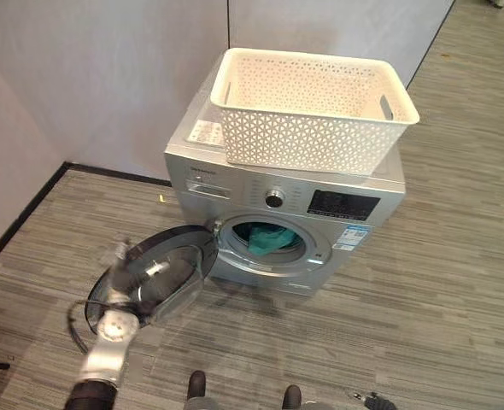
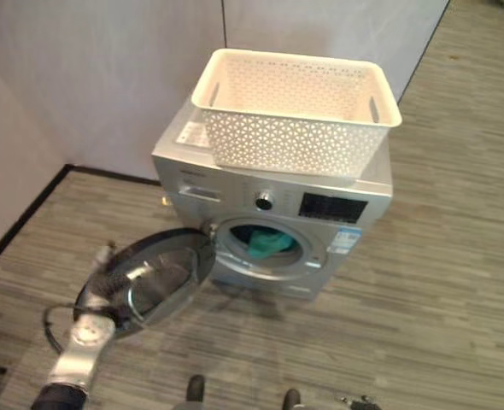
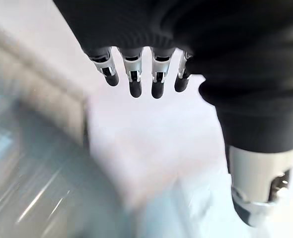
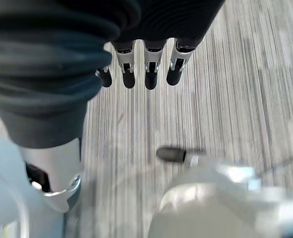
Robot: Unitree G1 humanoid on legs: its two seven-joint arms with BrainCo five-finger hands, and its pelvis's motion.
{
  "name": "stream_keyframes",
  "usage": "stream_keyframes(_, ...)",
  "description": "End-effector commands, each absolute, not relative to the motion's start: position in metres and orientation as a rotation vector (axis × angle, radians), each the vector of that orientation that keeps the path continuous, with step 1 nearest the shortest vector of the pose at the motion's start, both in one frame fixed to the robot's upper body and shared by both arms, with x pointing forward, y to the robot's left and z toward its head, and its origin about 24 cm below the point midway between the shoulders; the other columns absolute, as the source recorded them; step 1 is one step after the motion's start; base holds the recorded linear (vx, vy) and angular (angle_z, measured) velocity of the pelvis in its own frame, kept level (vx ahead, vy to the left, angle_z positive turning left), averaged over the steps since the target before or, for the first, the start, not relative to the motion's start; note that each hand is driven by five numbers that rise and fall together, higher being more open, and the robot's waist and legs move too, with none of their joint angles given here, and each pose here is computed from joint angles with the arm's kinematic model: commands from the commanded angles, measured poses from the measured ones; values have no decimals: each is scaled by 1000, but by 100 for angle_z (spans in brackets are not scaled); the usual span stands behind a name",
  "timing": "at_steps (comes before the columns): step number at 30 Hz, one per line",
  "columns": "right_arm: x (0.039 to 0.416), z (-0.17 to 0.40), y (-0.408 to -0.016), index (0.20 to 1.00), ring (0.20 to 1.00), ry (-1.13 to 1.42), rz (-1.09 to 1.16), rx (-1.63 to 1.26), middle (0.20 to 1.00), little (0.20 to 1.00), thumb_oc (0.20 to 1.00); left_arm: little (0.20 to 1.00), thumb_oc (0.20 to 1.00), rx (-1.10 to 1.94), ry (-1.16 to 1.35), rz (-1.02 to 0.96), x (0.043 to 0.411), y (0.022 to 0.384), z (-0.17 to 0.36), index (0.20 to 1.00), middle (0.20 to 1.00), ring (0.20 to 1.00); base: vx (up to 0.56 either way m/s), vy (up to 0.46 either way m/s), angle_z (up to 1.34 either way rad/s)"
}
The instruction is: Grab the laundry basket,head to the washer,open it,put in the laundry and shut it.
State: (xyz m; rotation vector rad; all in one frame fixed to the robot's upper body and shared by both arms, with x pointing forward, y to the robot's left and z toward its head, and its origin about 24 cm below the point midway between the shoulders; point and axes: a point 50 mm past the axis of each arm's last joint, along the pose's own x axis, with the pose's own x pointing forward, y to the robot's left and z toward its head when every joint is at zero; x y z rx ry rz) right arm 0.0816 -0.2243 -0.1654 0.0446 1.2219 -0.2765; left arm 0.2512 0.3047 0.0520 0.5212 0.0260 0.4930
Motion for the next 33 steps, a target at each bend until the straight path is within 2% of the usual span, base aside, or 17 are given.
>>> stream_keyframes(1,110,-157,-227,1000,1000,1142,-172,-50,1000,1000,1000,1000,1000,599,-143,565,265,326,96,1000,1000,1000,16,166,-33)
stream_keyframes(5,129,-151,-221,1000,1000,1078,-112,-72,1000,1000,1000,1000,1000,596,-174,688,279,349,123,1000,1000,1000,-4,83,-32)
stream_keyframes(9,154,-140,-225,1000,1000,1003,-76,-123,1000,1000,1000,1000,1000,658,38,787,296,390,130,1000,1000,1000,-64,53,-18)
stream_keyframes(10,155,-140,-224,1000,1000,1002,-77,-121,1000,1000,1000,1000,1000,658,35,786,297,390,130,1000,1000,1000,-74,42,-12)
stream_keyframes(14,174,-130,-228,1000,1000,940,-48,-166,1000,1000,1000,1000,1000,681,307,812,292,417,114,1000,1000,1000,-67,20,-7)
stream_keyframes(19,183,-123,-233,1000,1000,902,-53,-173,1000,1000,1000,1000,1000,662,433,866,284,433,117,1000,1000,1000,-39,-8,-18)
stream_keyframes(24,187,-119,-233,1000,1000,866,-55,-163,1000,1000,1000,1000,1000,673,456,943,274,446,129,1000,1000,1000,-2,-24,-12)
stream_keyframes(29,195,-113,-232,1000,1000,830,-38,-167,1000,1000,1000,1000,1000,669,536,884,272,443,115,1000,1000,1000,2,-5,-7)
stream_keyframes(31,198,-112,-232,1000,1000,829,-31,-179,1000,1000,1000,1000,1000,655,621,818,269,437,95,1000,1000,1000,0,0,0)
stream_keyframes(33,201,-111,-232,1000,1000,845,-14,-201,1000,1000,1000,1000,1000,645,812,659,255,421,47,1000,1000,1000,17,18,0)
